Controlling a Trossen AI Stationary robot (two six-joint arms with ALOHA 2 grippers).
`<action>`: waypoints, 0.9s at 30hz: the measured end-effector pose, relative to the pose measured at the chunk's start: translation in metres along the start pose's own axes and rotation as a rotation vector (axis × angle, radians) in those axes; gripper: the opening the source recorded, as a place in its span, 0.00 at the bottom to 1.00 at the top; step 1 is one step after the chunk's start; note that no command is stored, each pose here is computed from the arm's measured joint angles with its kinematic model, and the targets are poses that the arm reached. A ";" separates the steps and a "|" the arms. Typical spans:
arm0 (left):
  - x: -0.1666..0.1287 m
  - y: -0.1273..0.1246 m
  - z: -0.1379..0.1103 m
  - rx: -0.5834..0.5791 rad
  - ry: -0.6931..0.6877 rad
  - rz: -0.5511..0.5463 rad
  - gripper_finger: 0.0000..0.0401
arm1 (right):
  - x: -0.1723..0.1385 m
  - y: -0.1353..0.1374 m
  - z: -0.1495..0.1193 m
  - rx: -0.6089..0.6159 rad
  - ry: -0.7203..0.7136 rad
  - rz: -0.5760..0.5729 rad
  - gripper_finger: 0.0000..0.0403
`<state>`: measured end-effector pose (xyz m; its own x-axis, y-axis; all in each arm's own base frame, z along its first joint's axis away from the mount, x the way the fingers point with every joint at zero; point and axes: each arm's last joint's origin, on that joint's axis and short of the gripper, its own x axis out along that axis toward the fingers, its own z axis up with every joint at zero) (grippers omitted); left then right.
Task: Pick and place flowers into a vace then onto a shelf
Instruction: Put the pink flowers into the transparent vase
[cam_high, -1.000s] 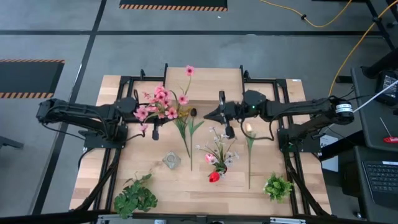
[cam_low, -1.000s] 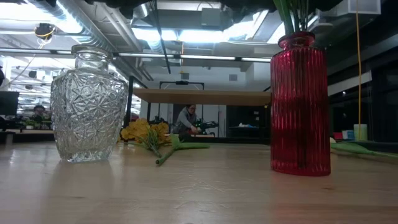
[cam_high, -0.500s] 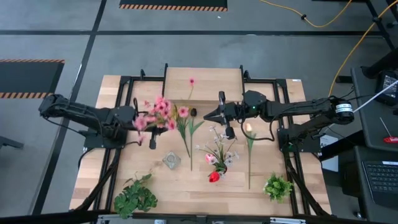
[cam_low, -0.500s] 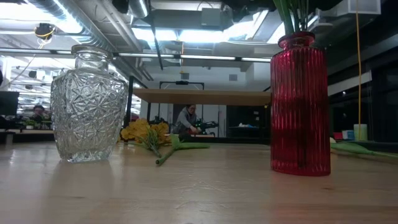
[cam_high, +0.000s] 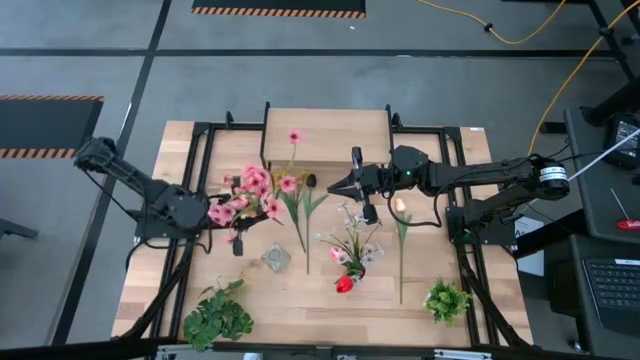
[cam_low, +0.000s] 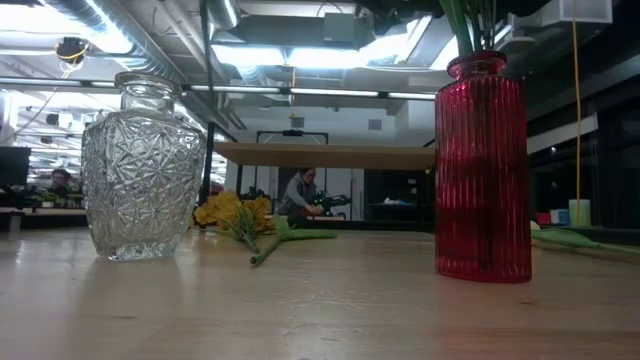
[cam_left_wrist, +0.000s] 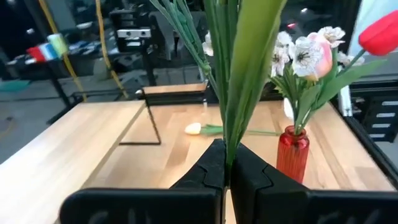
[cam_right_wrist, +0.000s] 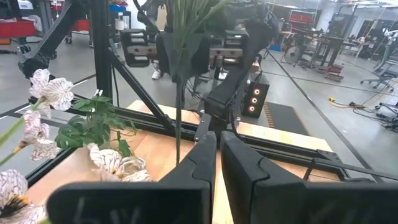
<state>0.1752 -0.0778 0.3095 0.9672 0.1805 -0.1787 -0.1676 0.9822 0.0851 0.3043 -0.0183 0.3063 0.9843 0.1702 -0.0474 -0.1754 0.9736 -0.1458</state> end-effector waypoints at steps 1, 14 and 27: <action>-0.002 -0.003 0.002 -0.003 0.003 0.006 0.01 | 0.000 0.000 0.000 0.000 0.000 0.000 0.07; -0.006 -0.060 0.013 -0.055 0.027 -0.057 0.01 | 0.000 0.000 0.001 0.051 -0.006 -0.001 0.07; -0.015 -0.079 0.017 -0.062 0.068 0.046 0.01 | 0.000 0.001 -0.002 0.055 0.018 0.005 0.07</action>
<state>0.1769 -0.1587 0.3224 0.9432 0.2266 -0.2428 -0.2252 0.9737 0.0341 0.3042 -0.0176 0.3044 0.9828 0.1725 -0.0662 -0.1781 0.9798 -0.0913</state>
